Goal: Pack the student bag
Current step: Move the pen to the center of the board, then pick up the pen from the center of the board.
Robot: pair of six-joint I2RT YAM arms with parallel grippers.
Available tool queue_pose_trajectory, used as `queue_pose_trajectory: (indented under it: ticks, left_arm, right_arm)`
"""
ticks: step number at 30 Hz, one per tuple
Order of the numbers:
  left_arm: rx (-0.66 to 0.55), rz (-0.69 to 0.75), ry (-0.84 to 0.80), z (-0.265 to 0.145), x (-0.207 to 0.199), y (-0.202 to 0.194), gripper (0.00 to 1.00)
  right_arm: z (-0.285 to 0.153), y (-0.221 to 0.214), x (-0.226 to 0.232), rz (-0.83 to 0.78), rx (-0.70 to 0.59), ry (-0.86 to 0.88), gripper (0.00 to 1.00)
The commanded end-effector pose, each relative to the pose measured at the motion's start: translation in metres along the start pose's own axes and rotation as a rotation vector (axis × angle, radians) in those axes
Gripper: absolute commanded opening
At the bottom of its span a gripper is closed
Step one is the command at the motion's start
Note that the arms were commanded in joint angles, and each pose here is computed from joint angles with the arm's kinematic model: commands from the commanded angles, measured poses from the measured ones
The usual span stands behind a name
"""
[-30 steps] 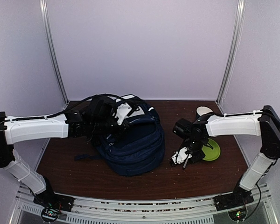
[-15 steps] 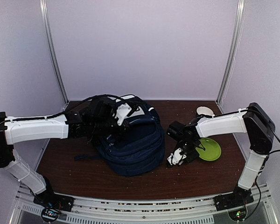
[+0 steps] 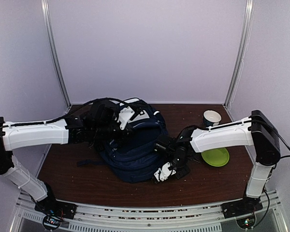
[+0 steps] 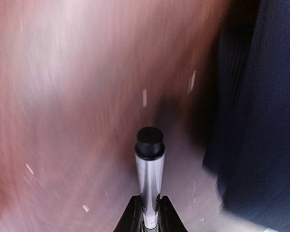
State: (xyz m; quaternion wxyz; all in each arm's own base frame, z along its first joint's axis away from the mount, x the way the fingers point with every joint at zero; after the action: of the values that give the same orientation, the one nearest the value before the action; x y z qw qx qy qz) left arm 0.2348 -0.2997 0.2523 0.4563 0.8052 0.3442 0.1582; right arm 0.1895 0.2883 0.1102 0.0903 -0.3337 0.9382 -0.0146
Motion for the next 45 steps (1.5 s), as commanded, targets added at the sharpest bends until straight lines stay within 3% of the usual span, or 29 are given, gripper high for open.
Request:
queue_pose_trajectory:
  ticks: [1,4,6,8,14,28,45]
  left_arm:
    - [-0.119,-0.008,-0.004,-0.015,-0.002,0.023,0.0]
    - [-0.115,-0.003,-0.002,-0.015,-0.001,0.023,0.0]
    - [-0.114,-0.003,-0.002,-0.014,-0.001,0.023,0.0]
    - [-0.113,-0.003,-0.002,-0.013,-0.002,0.023,0.0]
    - [-0.109,-0.008,-0.005,-0.011,-0.002,0.023,0.0]
    - [-0.101,-0.015,-0.01,-0.008,-0.002,0.019,0.0]
    - [-0.098,-0.017,-0.005,-0.008,-0.001,0.015,0.0]
  right_arm:
    - [0.008,0.024,0.008,0.096,-0.036,0.08,0.12]
    - [0.019,0.023,0.008,0.147,-0.003,0.089,0.13]
    - [0.025,0.021,0.01,0.163,0.021,0.089,0.19]
    - [0.025,0.019,0.011,0.171,0.008,0.074,0.25]
    - [0.008,0.007,0.017,0.184,-0.055,0.101,0.31]
    - [0.011,-0.037,0.019,0.252,-0.03,0.132,0.32]
    - [0.021,-0.025,0.019,0.29,-0.101,0.142,0.3]
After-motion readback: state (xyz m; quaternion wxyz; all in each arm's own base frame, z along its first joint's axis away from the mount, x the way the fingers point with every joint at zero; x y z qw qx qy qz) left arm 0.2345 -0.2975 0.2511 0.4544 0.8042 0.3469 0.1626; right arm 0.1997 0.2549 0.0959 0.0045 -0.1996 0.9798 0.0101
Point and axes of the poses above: each gripper's point midway between its finger pads, its own z axis out along the fingers, its own x axis along the line the jaws close on, y = z × x, the point moved 8 cm from there along -z, back along the fingers, and after that the axes turned 11 degrees about -z, right-handed, at the moved point
